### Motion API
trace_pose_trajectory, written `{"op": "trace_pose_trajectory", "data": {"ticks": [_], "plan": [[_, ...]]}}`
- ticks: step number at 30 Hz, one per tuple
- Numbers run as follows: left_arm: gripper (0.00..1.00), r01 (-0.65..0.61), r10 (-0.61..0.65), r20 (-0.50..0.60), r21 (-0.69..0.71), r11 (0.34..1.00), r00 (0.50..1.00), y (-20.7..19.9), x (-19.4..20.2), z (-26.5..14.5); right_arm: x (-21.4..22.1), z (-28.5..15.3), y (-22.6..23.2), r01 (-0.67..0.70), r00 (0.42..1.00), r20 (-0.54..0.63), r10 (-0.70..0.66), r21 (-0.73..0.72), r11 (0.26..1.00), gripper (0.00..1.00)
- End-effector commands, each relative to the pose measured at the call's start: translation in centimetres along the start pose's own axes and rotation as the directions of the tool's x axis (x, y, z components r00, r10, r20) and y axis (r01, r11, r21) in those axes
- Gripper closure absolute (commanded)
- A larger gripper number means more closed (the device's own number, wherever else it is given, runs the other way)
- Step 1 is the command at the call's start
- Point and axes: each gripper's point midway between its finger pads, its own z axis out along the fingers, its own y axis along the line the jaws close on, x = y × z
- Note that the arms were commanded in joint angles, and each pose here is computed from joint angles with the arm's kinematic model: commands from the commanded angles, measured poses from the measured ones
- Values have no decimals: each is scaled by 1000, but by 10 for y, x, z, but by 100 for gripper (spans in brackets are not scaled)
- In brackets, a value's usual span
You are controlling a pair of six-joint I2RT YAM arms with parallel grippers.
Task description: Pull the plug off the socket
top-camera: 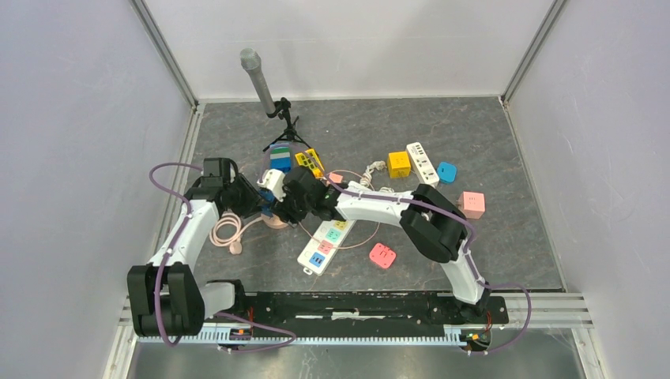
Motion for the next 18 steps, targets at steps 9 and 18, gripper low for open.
{"op": "trace_pose_trajectory", "data": {"ticks": [9, 18], "plan": [[61, -48, 1, -167, -277, 960, 986, 67, 53, 17, -85, -27, 32, 56, 954, 298, -16, -128, 990, 100], [61, -55, 10, -159, -279, 959, 987, 68, 53, 15, -97, -56, 16, -17, 897, 430, 103, -201, 979, 100]]}}
